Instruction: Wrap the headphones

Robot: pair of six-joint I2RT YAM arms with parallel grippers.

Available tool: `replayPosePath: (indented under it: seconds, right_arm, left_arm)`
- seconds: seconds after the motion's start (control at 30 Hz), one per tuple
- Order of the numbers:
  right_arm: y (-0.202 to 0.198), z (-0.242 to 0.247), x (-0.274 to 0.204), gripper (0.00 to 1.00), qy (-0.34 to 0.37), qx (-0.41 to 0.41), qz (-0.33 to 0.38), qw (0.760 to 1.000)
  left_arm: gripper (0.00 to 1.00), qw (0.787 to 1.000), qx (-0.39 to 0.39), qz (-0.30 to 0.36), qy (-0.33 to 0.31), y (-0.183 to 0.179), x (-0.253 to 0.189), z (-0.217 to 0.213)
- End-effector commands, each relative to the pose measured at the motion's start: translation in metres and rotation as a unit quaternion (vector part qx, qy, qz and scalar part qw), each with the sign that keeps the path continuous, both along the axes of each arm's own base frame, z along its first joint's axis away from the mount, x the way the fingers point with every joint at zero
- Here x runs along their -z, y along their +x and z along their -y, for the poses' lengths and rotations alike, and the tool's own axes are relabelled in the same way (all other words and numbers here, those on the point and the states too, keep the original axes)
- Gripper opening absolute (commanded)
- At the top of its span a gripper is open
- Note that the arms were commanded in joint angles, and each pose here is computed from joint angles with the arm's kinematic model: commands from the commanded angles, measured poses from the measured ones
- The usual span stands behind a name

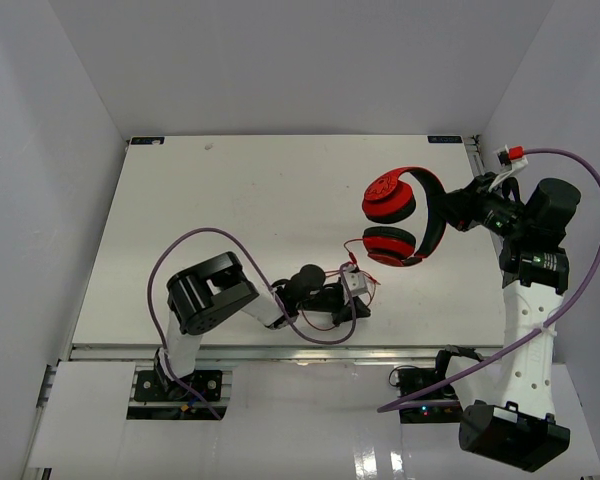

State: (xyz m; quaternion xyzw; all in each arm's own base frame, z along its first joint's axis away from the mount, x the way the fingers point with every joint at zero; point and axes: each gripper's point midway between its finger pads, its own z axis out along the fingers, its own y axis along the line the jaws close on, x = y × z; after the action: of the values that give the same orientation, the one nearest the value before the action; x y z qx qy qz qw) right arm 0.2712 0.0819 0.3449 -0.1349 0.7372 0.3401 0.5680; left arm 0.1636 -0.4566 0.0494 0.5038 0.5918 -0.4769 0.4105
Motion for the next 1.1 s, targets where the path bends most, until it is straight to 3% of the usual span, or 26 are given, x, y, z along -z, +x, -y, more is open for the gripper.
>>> replayPosePath:
  seconds: [0.0,0.2,0.43,0.67,0.9,1.07]
  right_arm:
    - [-0.006,-0.005,-0.015,0.08,0.005,-0.011,0.024,1.000]
    - [-0.013,-0.009,-0.010,0.08,-0.016,-0.039,0.045,0.998]
    - [-0.028,-0.016,0.003,0.08,-0.075,-0.090,0.098,0.988]
    - [-0.024,-0.002,0.017,0.08,-0.137,-0.057,0.113,0.982]
    - [-0.009,0.024,0.030,0.08,-0.201,0.013,0.113,0.973]
    - [0.002,0.047,0.055,0.08,-0.245,0.063,0.089,0.963]
  left_arm:
    - [0.00,1.000,-0.008,0.006,-0.010,-0.002,-0.022,-0.020]
    - [0.00,1.000,-0.018,0.013,0.009,0.002,-0.039,-0.061]
    - [0.00,0.996,-0.052,-0.036,0.065,0.049,-0.056,-0.120]
    - [0.00,0.981,-0.085,-0.085,0.151,0.075,-0.054,-0.167]
    - [0.00,0.964,-0.211,-0.066,0.145,0.122,-0.085,-0.221]
    - [0.00,0.930,-0.320,-0.021,0.182,0.159,-0.126,-0.253]
